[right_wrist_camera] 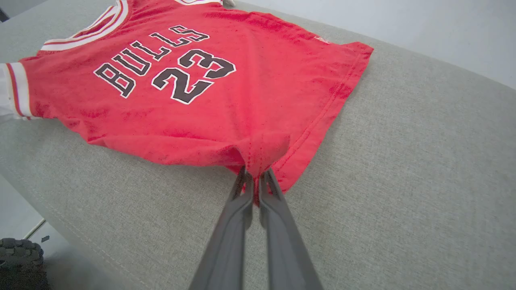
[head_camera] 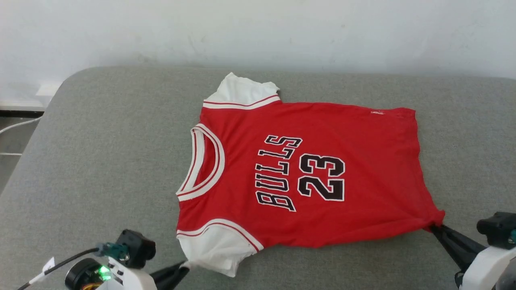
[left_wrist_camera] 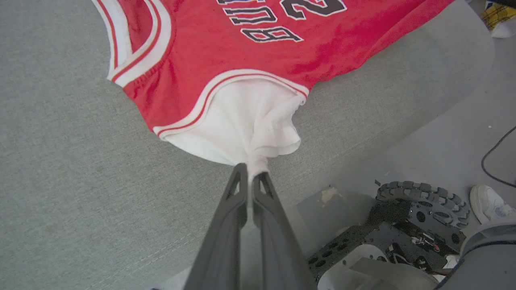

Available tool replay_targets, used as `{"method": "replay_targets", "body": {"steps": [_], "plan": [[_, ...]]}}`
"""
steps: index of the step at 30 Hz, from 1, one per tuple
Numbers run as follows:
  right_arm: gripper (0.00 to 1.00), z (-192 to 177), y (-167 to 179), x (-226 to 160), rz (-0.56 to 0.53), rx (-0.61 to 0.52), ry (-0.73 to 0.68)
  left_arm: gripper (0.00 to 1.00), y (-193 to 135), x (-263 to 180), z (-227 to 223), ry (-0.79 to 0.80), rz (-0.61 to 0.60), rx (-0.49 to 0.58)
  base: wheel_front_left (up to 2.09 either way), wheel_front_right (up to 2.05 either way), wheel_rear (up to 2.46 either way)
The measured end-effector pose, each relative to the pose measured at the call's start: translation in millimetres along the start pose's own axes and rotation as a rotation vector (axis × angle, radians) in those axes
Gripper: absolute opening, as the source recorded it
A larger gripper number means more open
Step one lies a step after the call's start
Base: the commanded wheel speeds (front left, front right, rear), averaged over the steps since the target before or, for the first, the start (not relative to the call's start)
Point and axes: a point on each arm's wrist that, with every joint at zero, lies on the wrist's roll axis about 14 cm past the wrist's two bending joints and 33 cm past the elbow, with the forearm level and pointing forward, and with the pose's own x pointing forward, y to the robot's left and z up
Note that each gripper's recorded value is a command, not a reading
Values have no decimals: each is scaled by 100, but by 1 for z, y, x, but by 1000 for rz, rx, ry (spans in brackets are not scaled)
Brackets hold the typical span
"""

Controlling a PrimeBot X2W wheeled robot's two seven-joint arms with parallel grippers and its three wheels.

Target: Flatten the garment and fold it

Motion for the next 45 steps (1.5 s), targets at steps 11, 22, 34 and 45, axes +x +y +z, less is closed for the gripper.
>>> {"method": "replay_targets", "body": {"steps": [11,22,34,45], "plan": [[0,20,-13,8,-54,85,-62,0,34,22,103,-403,76,65,0,0,0],[0,8,-32,56,-77,65,67,0,88,76,140,-398,141,117,0,0,0],[0,-27,-47,93,-102,63,198,0,118,142,111,-214,147,149,0,0,0],[100,-23,-44,92,-129,114,182,100,111,147,100,-213,183,85,0,0,0]]}}
